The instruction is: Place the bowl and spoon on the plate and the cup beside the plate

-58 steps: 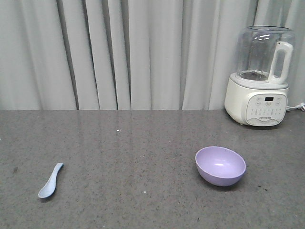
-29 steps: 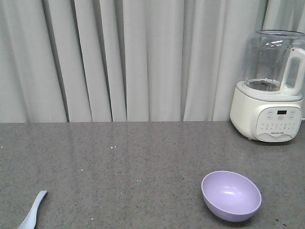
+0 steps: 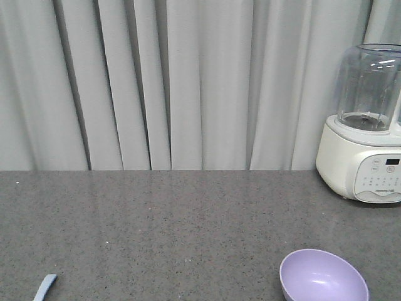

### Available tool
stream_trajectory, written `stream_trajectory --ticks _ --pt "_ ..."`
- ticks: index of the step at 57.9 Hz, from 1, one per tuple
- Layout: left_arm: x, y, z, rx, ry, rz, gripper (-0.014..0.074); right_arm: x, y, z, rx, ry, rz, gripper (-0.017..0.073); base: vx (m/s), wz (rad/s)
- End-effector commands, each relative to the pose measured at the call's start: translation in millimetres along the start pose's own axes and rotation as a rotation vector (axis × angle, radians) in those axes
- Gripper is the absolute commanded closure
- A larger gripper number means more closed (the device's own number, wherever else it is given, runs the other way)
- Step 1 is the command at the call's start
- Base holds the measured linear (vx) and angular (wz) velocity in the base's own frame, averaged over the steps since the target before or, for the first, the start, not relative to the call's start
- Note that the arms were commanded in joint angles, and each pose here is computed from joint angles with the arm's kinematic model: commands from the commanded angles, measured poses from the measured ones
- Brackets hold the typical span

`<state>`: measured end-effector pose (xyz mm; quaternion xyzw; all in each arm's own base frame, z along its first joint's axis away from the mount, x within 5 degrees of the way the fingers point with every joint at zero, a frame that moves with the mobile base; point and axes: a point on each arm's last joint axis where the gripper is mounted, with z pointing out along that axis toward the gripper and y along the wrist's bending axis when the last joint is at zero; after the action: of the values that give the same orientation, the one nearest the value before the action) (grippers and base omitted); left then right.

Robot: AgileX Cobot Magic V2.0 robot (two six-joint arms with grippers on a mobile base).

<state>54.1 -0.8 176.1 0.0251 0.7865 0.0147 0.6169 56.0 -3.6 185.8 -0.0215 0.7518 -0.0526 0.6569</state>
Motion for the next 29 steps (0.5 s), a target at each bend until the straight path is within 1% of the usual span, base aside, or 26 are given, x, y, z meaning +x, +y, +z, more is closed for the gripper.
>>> stream_trajectory --ticks 1,15,17,19,22,24,26,29 --pt "-1.1 0.1 0.9 -0.004 -0.07 -0.014 0.0599 -1.9 0.3 -0.4 0.004 -0.079 -0.019 0.0568 0.06 0.01" --pt "-1.1 0.1 0.9 -0.004 -0.07 -0.014 0.0599 -1.9 0.3 -0.4 0.004 -0.079 -0.019 0.0568 0.04 0.0" --pt "-1.4 0.6 0.9 -0.01 -0.074 0.024 0.0599 -1.9 0.3 -0.4 0.004 -0.079 -0.019 0.0568 0.01 0.0" --pt "-1.6 1.4 0.8 -0.022 -0.075 0.096 0.0599 -2.0 0.3 -0.4 0.004 -0.08 -0.019 0.0568 0.0 0.0" --pt "-1.8 3.1 0.8 -0.046 -0.074 0.241 0.0599 -2.3 0.3 -0.4 0.004 -0.083 -0.019 0.0568 0.0 0.0" --pt "-1.7 3.8 0.8 -0.056 -0.069 0.301 0.0599 -2.3 0.3 -0.4 0.004 -0.083 -0.019 0.0568 0.0 0.0" --pt "-1.6 4.3 0.7 -0.062 -0.067 0.338 0.0599 -2.3 0.3 -0.4 0.004 -0.083 -0.019 0.0568 0.0 0.0" --pt "-1.6 4.6 0.7 -0.067 -0.065 0.36 0.0599 -2.2 0.2 -0.4 0.007 -0.082 -0.043 0.0568 0.0 0.0"
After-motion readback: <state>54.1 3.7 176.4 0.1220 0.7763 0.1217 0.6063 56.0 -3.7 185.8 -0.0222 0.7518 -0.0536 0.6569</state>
